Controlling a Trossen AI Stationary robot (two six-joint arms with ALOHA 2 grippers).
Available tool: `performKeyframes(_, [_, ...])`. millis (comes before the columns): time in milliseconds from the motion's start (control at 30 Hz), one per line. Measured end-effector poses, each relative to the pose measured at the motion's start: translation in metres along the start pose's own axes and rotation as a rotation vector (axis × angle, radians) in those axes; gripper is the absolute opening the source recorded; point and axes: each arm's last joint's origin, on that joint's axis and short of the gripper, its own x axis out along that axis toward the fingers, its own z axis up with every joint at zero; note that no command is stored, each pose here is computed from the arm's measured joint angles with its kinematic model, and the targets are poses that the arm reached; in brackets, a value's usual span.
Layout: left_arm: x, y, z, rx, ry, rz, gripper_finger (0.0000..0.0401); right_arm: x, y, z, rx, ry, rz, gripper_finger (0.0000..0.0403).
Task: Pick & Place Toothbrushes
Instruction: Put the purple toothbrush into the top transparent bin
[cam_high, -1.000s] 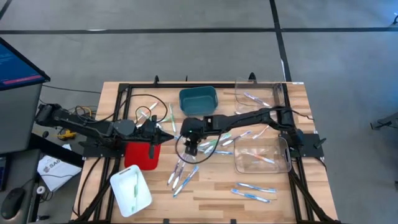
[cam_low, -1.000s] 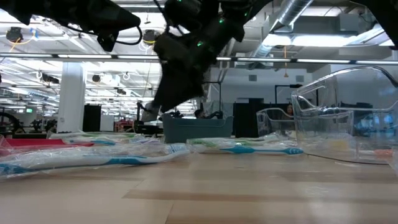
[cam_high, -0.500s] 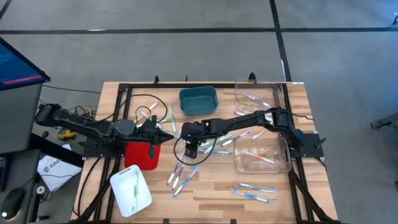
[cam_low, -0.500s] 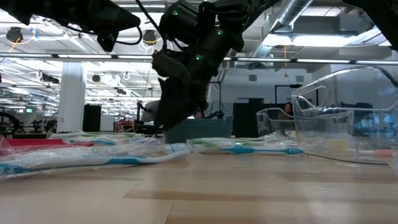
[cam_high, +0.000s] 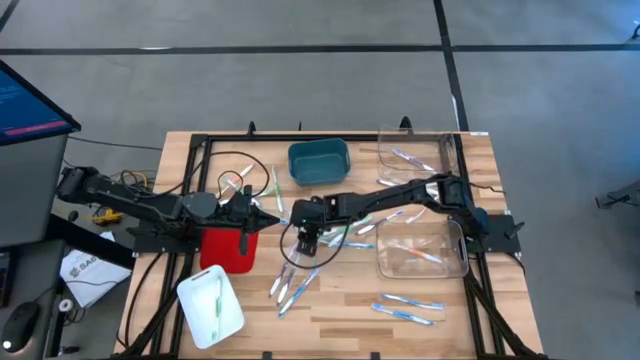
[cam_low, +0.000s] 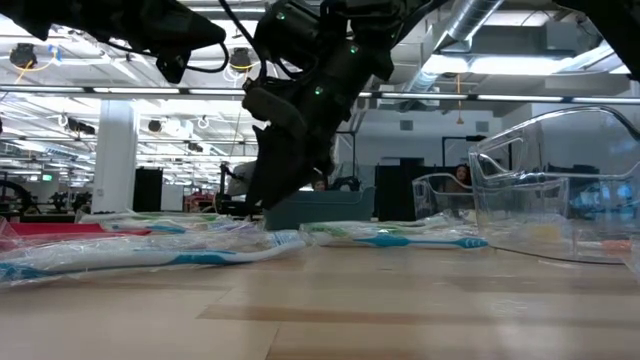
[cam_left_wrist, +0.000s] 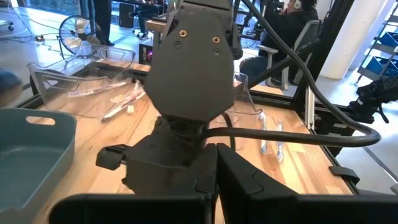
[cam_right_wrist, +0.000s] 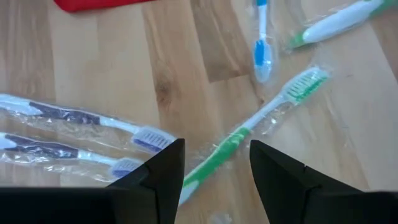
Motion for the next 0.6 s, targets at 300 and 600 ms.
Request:
performKeyframes(300, [0.0,0.0,-0.0003,-0.007,0.003,0.0,0.0001,0.0,0.0001,0.0001,-0.016,-0.001,0.0,0.0175])
performKeyframes(600, [0.0,0.0001,-0.0002,-0.007,0.003,0.0,0.0001,0.0,0.0004,0.0,-0.017,-0.001,0.0,0.0175])
